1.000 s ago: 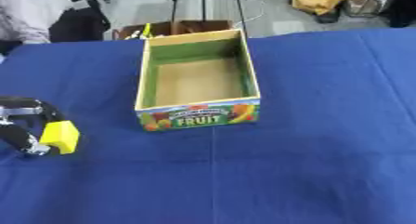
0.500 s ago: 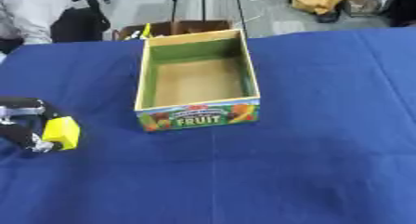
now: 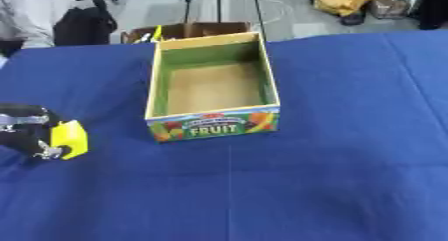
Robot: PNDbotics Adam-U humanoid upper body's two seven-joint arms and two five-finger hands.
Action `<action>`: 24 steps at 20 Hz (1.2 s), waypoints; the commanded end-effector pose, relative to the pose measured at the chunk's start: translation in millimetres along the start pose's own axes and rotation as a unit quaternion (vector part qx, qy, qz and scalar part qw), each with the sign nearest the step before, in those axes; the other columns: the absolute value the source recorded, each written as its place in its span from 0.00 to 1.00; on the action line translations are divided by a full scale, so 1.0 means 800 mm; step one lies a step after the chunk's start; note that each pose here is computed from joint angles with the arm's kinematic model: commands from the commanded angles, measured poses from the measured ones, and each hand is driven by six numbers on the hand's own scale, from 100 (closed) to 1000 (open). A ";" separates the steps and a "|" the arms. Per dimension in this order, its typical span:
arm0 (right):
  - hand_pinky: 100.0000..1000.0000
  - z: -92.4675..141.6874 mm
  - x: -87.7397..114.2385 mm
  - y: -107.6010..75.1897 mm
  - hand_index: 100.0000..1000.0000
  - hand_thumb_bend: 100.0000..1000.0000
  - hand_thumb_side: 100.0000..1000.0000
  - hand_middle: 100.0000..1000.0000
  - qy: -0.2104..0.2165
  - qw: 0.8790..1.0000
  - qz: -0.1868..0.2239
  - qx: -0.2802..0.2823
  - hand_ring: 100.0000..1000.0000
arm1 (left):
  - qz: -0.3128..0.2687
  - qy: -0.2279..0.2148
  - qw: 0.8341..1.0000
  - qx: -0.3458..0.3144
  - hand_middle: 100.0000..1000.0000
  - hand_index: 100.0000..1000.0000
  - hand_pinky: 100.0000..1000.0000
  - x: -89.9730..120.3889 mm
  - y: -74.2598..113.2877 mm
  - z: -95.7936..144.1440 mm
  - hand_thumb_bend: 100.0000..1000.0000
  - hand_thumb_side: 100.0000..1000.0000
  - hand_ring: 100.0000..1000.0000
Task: Pick up objects on the table and place them in the box.
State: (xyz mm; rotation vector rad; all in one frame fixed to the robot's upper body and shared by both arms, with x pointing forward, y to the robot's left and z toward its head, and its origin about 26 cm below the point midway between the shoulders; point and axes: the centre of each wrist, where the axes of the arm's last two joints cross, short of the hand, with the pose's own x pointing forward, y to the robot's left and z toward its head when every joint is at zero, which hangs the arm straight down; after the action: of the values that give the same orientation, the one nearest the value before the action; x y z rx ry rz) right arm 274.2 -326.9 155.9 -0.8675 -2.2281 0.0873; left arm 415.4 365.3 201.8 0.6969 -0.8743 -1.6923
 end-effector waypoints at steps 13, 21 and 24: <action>0.67 -0.003 0.003 -0.009 0.72 0.00 0.68 0.56 -0.005 1.000 0.007 -0.005 0.79 | -0.030 0.036 0.995 0.085 0.62 0.77 0.50 0.003 0.062 0.059 0.00 0.68 0.60; 0.67 -0.002 0.003 -0.009 0.72 0.00 0.68 0.56 -0.004 1.000 0.009 -0.002 0.79 | -0.036 0.033 0.986 0.161 0.60 0.76 0.47 0.025 0.102 0.088 0.00 0.70 0.58; 0.67 -0.002 0.003 -0.009 0.72 0.00 0.69 0.56 -0.005 1.000 0.009 0.001 0.79 | -0.044 0.027 0.977 0.206 0.58 0.75 0.45 0.041 0.120 0.094 0.00 0.72 0.57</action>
State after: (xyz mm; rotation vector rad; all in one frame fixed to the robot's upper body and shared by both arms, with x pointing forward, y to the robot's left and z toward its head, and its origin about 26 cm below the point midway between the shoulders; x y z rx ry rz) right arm 271.8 -328.5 151.9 -0.8721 -2.2064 0.0811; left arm 404.2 330.5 303.7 0.9947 -1.1501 -1.6004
